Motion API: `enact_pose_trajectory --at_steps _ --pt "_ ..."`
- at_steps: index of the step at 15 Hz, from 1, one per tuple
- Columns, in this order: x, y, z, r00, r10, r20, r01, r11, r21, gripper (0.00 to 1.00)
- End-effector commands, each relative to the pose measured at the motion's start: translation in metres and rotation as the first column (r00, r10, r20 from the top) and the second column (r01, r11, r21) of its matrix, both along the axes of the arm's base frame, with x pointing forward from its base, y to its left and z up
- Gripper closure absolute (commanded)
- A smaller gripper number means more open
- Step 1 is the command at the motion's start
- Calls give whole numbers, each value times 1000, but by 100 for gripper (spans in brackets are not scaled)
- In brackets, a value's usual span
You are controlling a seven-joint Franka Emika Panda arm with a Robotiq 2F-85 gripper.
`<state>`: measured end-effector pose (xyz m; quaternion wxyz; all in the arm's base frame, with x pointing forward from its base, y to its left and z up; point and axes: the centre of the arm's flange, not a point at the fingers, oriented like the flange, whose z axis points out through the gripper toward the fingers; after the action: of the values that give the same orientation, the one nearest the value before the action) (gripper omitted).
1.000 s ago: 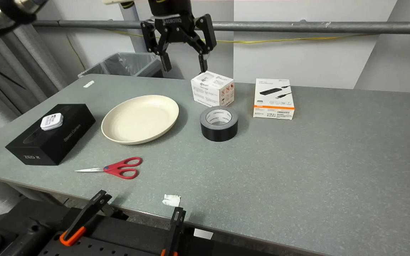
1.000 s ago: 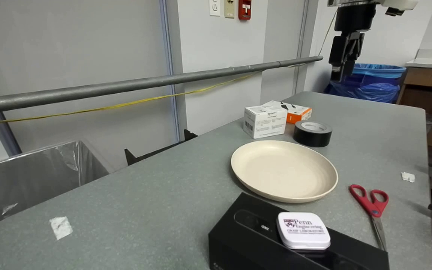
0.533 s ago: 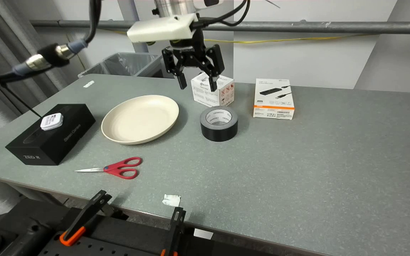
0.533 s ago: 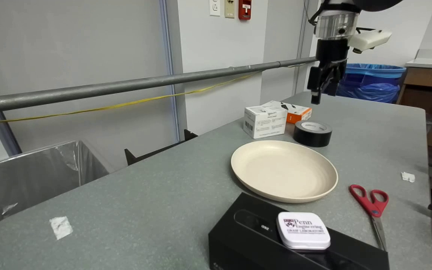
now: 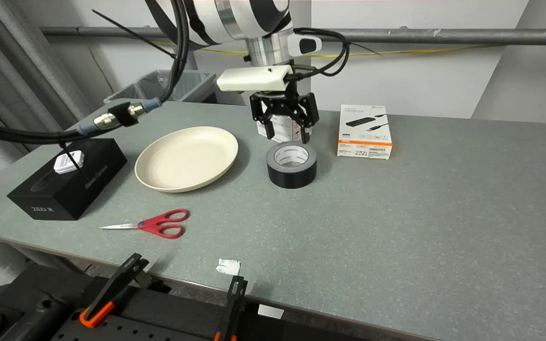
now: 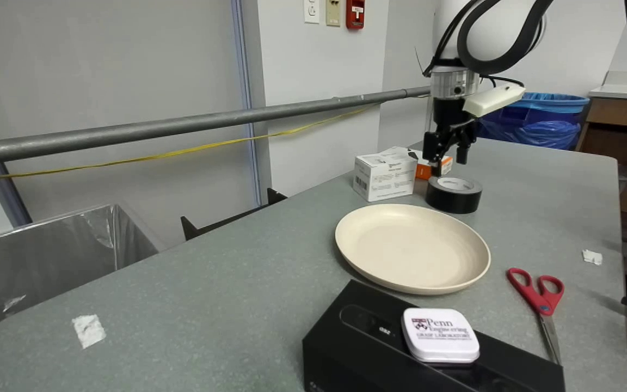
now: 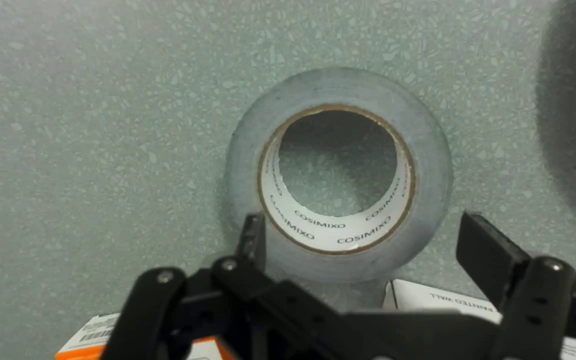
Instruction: Put the tape on the plate
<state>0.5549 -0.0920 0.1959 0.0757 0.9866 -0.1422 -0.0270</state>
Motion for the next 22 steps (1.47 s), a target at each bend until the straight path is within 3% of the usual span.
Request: enact_pose_trajectory --at_steps 1,8,18,19,21,22 --pt "32 3 -23 1000 -22 -20 22 1000 -1 0" --pt "19 29 -23 999 39 -20 -39 999 9 0" --pt "-5 34 -45 997 45 -68 -45 999 7 0" --pt "-7 36 -47 996 47 -72 -46 999 13 25" --pt "-9 40 -49 996 54 -71 -54 998 12 34" --pt "-10 41 -48 996 57 -70 -56 998 13 44"
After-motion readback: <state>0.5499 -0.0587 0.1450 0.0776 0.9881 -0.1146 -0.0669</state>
